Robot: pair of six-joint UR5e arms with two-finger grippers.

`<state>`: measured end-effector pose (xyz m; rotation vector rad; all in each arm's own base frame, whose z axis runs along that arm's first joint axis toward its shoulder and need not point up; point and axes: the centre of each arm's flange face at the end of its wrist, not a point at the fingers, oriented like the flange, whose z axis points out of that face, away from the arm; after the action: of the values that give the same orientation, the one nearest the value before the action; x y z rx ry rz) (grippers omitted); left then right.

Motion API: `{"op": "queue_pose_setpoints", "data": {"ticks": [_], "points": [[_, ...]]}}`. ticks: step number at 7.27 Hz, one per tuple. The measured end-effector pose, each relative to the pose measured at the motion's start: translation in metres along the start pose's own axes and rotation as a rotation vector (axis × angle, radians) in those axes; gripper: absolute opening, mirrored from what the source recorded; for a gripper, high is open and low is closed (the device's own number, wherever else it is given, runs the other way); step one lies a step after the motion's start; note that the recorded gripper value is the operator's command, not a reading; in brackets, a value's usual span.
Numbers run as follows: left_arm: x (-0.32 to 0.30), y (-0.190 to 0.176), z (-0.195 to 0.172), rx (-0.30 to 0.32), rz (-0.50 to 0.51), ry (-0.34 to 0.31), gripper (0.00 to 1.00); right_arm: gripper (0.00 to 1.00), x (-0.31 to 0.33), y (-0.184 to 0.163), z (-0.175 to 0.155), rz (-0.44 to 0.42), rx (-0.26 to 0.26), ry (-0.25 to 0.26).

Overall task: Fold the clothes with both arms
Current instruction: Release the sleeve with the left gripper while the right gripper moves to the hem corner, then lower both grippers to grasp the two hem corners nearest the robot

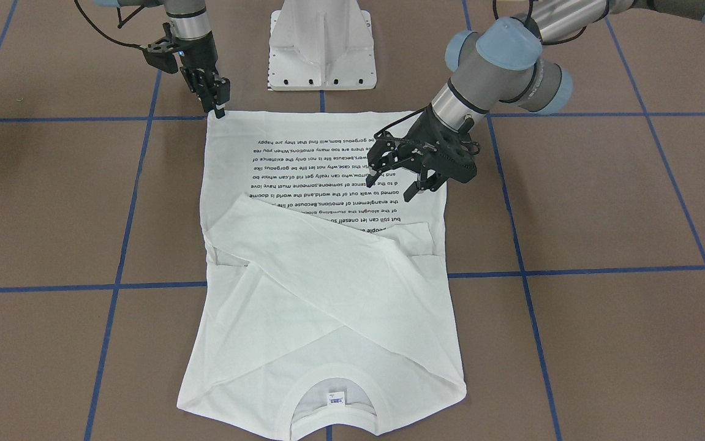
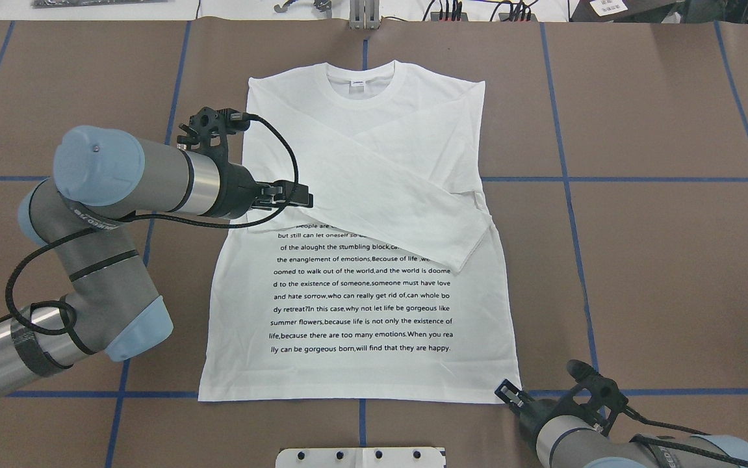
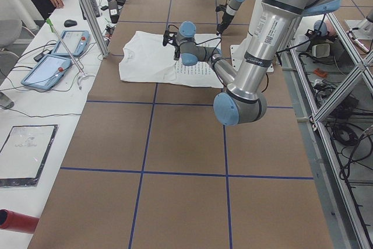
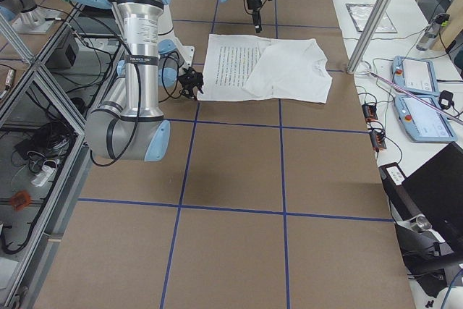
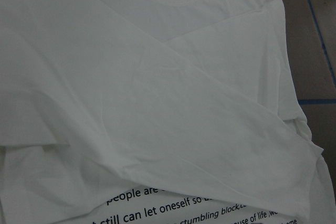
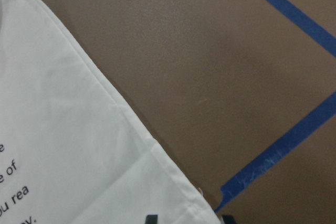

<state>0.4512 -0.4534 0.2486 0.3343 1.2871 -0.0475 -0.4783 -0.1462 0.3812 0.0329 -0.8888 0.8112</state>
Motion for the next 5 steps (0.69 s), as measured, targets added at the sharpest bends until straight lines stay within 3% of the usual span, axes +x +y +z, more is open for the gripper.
{"op": "queue_pose_setpoints", "data": {"ticks": [3, 5], "points": [[0.003, 0.000, -0.003, 0.001, -0.027, 0.004, 0.86, 0.00, -0.005, -0.001, -0.005, 0.007, -0.008, -0.010], [-0.005, 0.019, -0.017, 0.009, -0.143, 0.001, 0.86, 0.00, -0.008, -0.003, -0.012, 0.014, -0.014, -0.021]]}}
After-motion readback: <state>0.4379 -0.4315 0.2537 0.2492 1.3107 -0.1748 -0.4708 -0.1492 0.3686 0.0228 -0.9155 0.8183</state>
